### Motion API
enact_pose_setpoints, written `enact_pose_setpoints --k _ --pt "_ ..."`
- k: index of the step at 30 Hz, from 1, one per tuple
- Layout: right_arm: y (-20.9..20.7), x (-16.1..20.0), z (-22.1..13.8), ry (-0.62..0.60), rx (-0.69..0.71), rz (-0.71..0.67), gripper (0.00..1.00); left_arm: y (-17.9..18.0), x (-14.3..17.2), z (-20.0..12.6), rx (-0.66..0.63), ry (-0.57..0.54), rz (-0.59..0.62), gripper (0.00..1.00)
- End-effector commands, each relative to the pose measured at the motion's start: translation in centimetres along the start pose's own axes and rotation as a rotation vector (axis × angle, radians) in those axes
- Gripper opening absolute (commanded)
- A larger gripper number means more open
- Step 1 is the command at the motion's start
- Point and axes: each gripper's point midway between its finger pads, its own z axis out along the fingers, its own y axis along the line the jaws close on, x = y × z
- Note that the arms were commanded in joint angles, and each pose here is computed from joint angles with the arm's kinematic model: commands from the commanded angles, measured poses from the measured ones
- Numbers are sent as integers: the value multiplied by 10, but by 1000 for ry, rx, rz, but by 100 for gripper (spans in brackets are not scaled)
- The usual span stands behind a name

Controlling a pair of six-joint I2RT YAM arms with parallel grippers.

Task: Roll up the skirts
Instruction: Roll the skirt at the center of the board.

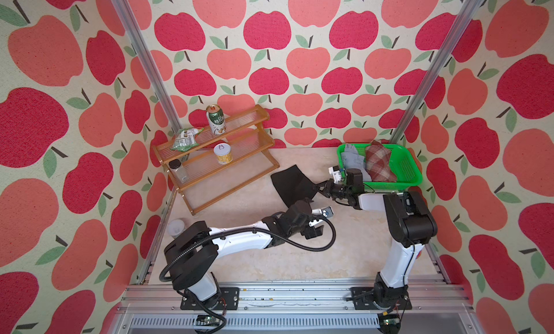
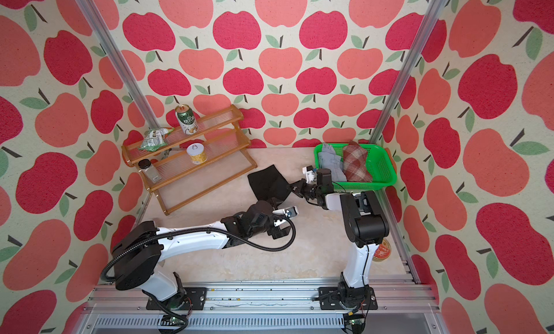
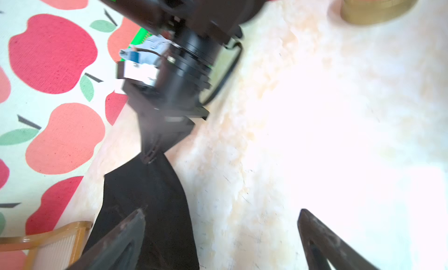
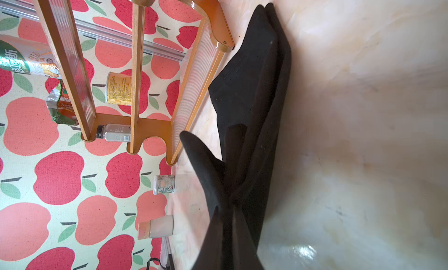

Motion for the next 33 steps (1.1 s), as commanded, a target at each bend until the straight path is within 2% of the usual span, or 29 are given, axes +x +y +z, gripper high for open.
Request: enact_pose_setpoints --k 1,7,16,20,21,23,25,26,30,33 --pt "-5 6 -9 26 48 8 0 13 33 15 -117 123 159 100" --pt "-9 8 -19 30 72 33 0 11 57 41 -205 244 195 99" --pt "-26 16 -33 37 119 91 0 17 75 60 -277 311 196 100" --pt "-31 19 -37 39 131 103 0 21 80 73 -309 354 227 95" --pt "-32 20 -39 38 133 106 0 20 81 77 -311 364 234 92" --pt "-35 20 -41 32 139 114 0 19 83 84 -312 380 243 73" --pt "-39 19 -45 21 143 125 0 20 86 90 -326 395 259 61" --pt "-41 20 -47 17 144 132 0 20 90 93 -332 410 266 57" --pt "-45 19 -53 6 145 144 0 21 100 102 -329 456 283 52" --pt "-47 21 -54 11 148 146 0 15 104 107 -283 477 288 31"
